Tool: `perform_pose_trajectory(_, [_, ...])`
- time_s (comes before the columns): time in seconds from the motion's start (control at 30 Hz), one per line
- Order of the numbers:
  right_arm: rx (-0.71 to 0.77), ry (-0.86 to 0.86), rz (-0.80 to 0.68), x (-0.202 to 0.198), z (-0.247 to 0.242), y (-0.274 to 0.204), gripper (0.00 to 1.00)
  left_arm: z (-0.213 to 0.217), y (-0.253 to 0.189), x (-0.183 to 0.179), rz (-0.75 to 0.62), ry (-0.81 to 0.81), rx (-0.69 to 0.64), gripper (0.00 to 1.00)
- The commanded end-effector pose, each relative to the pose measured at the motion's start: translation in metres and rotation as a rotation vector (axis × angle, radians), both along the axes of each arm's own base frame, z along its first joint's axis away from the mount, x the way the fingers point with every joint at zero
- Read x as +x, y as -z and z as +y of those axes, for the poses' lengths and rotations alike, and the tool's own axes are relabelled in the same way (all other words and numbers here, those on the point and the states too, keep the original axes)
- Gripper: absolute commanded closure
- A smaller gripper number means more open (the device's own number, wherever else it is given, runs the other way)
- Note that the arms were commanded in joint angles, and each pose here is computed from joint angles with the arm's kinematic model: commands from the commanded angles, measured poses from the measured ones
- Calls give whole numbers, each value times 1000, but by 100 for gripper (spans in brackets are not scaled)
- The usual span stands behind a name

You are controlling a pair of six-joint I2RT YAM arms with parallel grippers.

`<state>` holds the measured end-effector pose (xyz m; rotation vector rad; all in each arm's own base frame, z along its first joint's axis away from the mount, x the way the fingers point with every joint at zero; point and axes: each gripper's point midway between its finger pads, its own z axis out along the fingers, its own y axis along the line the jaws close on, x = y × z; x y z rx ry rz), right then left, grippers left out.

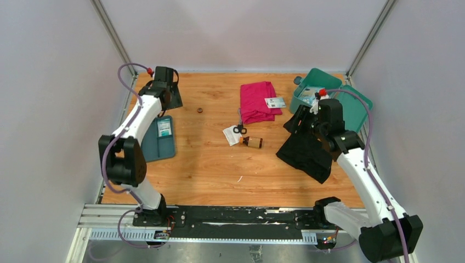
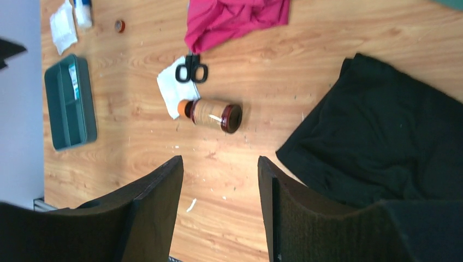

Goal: Organize the medicine kit

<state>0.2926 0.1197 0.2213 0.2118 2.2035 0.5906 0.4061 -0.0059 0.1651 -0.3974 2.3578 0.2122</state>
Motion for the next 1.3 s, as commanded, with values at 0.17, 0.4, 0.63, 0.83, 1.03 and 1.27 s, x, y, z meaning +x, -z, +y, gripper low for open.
perform_pose_trajectory(0.17, [64,-154,50,-53,18,30,43,49,36,80,75,-68,102,32])
perform_pose_trajectory(0.4, [31,-187,74,-64,16,45,44,75,61,107,91,-120,63,34])
perform_pose_trajectory(0.63, [33,-190,89,-65,16,49,45,90,91,123,176,-99,121,35])
perform_pose_trajectory(0.83, [30,-183,101,-65,15,53,46,94,111,129,206,-91,118,38])
perform_pose_trajectory(1.03, [31,-181,110,-65,16,56,48,90,126,132,226,-74,94,40])
perform_pose_trajectory(1.27, [41,-171,76,-59,16,40,51,93,143,124,273,-71,115,62])
